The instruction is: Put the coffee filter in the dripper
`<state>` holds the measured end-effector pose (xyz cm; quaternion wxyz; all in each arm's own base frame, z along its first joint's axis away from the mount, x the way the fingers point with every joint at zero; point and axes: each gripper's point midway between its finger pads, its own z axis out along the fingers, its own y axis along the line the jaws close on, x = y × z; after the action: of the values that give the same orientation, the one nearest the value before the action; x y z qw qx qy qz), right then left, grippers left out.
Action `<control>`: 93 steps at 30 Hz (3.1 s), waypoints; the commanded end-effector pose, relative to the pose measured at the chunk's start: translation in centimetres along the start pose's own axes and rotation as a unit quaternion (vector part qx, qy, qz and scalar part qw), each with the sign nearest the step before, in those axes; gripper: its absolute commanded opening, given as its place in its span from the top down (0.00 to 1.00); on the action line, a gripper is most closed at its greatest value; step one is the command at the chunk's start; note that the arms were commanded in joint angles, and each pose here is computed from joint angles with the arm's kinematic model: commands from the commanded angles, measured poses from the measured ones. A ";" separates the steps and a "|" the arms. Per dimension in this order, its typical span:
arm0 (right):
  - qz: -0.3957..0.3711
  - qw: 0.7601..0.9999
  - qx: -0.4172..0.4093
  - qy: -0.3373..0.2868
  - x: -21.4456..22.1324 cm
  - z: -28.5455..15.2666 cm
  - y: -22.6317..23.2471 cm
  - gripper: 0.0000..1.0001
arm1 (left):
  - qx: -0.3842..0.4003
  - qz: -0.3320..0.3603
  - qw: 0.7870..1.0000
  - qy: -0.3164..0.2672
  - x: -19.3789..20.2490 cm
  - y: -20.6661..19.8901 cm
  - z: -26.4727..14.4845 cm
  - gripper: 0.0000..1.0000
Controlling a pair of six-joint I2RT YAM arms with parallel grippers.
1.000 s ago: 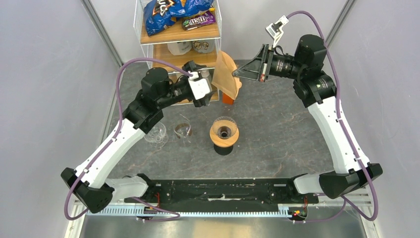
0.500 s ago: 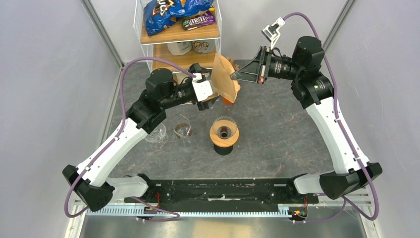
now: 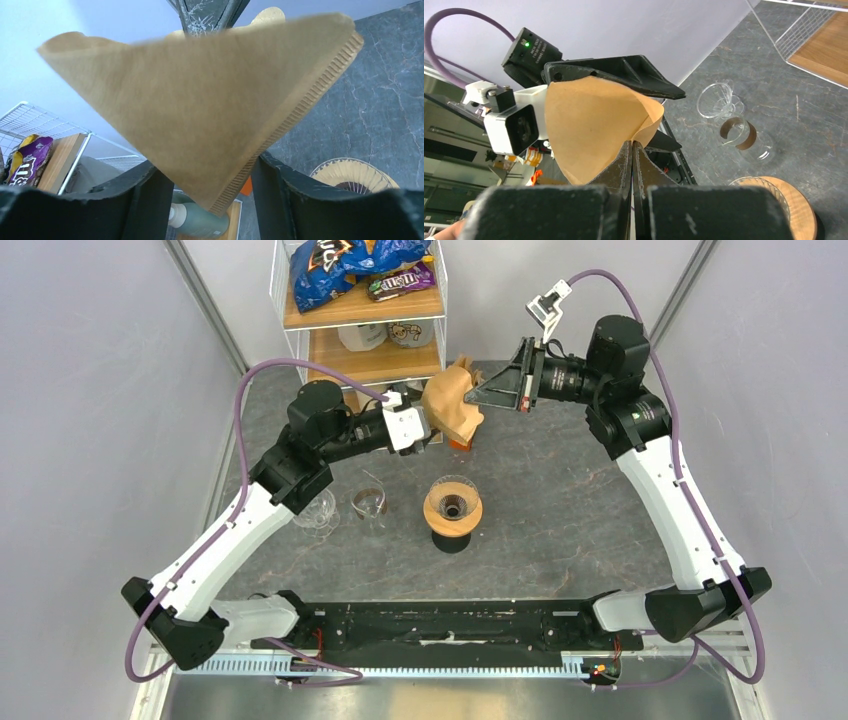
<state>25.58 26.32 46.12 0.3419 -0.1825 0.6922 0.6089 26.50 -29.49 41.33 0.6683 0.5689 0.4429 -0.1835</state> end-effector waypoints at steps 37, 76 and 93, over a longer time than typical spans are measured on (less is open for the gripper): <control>-0.085 0.993 0.040 0.071 3.6 -1.4 -0.1 0.29 | 0.096 0.042 0.993 -0.045 -2.0 -4.5 -1.5 0.98; -0.253 0.956 0.064 0.135 7.3 -3.6 2.6 1.00 | 0.098 -0.083 0.991 0.022 -1.3 -5.9 -3.6 0.16; -0.097 0.930 0.206 0.289 13.1 -4.5 -6.5 1.00 | -0.102 -0.290 0.938 0.160 6.0 -6.3 -15.6 0.06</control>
<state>18.46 22.69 33.54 0.2385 -0.3578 0.8290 0.3576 18.91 -15.66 34.53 0.5788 0.4242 0.6646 -0.2082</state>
